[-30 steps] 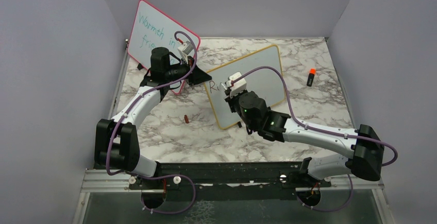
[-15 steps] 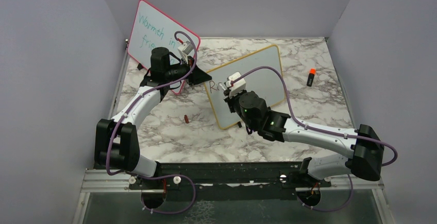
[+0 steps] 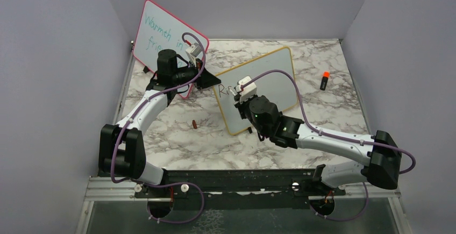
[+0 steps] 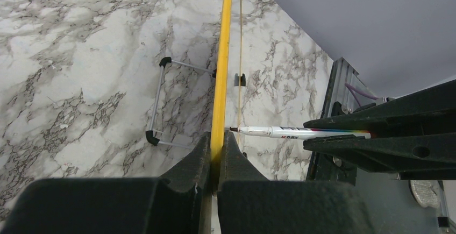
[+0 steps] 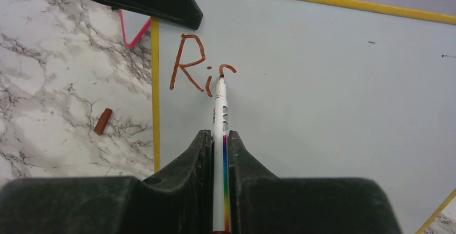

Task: Write a sentence on the whiteboard

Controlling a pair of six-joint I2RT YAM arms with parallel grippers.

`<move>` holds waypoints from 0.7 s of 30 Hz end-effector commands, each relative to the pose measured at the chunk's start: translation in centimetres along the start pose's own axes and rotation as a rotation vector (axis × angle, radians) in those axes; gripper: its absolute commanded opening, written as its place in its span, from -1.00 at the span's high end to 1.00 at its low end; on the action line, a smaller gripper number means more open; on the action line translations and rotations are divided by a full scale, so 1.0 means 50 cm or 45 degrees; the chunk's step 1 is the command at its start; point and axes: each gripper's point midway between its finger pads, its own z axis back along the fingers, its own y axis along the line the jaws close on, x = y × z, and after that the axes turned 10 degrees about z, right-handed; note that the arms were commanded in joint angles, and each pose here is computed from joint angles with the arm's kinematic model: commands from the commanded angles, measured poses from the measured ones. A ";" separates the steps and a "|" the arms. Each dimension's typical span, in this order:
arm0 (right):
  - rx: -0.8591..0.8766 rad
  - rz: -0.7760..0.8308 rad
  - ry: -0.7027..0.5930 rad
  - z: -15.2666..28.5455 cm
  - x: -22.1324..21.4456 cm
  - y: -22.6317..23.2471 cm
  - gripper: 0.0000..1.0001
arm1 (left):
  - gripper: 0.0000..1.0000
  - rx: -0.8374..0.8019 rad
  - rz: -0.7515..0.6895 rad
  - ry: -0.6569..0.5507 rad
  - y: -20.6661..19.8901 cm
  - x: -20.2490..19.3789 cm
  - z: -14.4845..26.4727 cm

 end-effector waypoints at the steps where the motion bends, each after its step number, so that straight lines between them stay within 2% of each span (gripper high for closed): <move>1: -0.021 0.018 0.061 0.010 -0.033 -0.012 0.99 | 1.00 0.003 0.045 0.068 0.011 -0.041 -0.008; 9: -0.071 0.018 0.070 0.014 -0.039 -0.027 0.99 | 1.00 0.004 0.044 0.068 0.012 -0.040 -0.008; 21: -0.010 -0.010 0.099 0.021 -0.054 -0.010 0.99 | 1.00 0.003 0.046 0.069 0.012 -0.041 -0.008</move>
